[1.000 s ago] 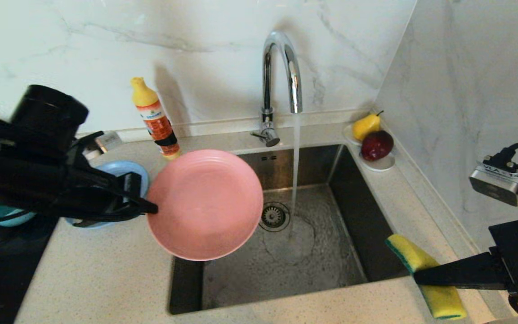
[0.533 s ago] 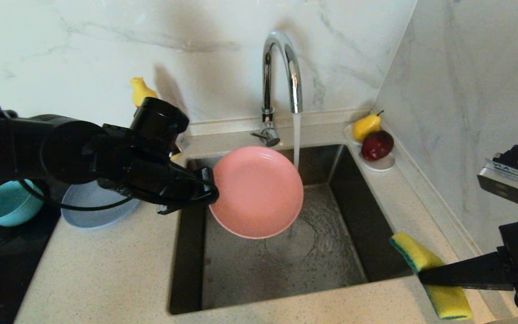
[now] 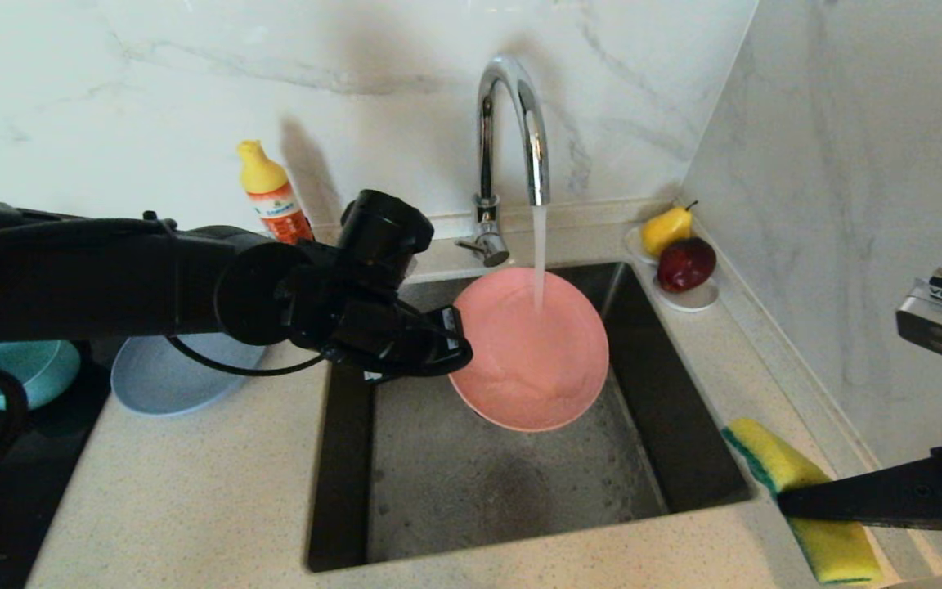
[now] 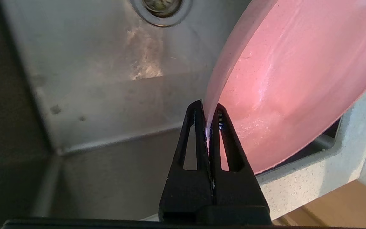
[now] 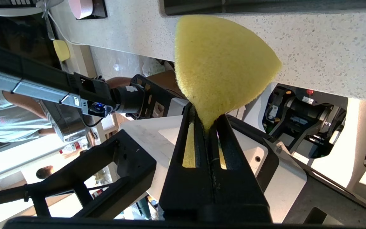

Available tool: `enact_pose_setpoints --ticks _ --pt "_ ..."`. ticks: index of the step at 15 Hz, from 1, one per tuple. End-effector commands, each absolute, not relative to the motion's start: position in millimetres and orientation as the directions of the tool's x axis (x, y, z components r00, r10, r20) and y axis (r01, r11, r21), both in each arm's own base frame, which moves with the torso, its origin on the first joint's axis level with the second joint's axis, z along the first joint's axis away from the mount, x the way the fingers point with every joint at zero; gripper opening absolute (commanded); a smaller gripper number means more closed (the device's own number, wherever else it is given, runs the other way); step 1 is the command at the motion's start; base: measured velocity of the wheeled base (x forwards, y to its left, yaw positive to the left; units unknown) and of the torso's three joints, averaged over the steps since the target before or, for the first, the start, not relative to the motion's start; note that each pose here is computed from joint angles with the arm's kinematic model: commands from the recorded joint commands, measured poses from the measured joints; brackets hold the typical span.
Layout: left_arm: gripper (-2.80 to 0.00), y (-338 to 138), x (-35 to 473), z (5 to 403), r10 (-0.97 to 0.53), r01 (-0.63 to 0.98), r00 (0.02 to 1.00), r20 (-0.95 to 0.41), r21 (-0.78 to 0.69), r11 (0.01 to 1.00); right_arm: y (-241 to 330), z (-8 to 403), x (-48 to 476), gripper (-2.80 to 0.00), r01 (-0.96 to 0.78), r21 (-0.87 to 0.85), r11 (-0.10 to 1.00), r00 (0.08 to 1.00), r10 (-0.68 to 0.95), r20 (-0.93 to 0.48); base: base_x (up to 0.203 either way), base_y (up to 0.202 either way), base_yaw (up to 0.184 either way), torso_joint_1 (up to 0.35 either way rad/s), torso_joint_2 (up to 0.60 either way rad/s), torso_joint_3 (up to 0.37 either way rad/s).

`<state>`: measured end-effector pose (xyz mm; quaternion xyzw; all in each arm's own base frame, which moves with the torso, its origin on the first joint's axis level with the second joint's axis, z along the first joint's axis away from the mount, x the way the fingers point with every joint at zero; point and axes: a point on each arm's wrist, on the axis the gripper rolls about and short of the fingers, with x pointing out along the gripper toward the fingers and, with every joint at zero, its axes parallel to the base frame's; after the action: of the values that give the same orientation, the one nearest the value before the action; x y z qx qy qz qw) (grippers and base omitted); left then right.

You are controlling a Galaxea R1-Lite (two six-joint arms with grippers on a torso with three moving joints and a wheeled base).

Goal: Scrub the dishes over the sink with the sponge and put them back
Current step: Wash the plate

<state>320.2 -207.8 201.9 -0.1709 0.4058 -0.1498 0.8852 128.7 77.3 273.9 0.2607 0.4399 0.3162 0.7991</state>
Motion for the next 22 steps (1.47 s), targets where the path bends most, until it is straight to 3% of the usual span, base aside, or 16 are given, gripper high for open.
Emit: enact_pose_setpoints --ticks 1,6,12,18,22 --pt "-2.8 -226 320 187 -0.413 0.142 0.592 -0.692 -0.415 0.898 75 275 125 -2.8 -0.281 0.698 0.659 0.416 0.739 -0.53 0.0 0.0 0.0 0.0 0.0 0.0" --pt "-2.8 -226 316 187 -0.368 0.118 0.612 -0.701 -0.379 0.918 78 271 129 -2.8 -0.273 0.701 0.659 0.396 0.741 -0.542 0.0 0.0 0.0 0.0 0.0 0.0" --pt "-2.8 -158 310 214 -0.137 -0.069 0.717 -0.684 -0.266 0.962 83 261 139 -2.8 -0.247 0.697 0.674 0.373 0.73 -0.573 0.0 0.0 0.0 0.0 0.0 0.0" --pt "-2.8 -109 303 220 0.236 -0.271 0.757 -0.609 0.035 0.962 85 256 142 -2.8 -0.25 0.701 0.668 0.379 0.734 -0.564 0.0 0.0 0.0 0.0 0.0 0.0" --pt "-2.8 -108 304 217 0.253 -0.278 0.753 -0.608 0.054 0.959 84 257 141 -2.8 -0.255 0.701 0.666 0.382 0.736 -0.56 0.0 0.0 0.0 0.0 0.0 0.0"
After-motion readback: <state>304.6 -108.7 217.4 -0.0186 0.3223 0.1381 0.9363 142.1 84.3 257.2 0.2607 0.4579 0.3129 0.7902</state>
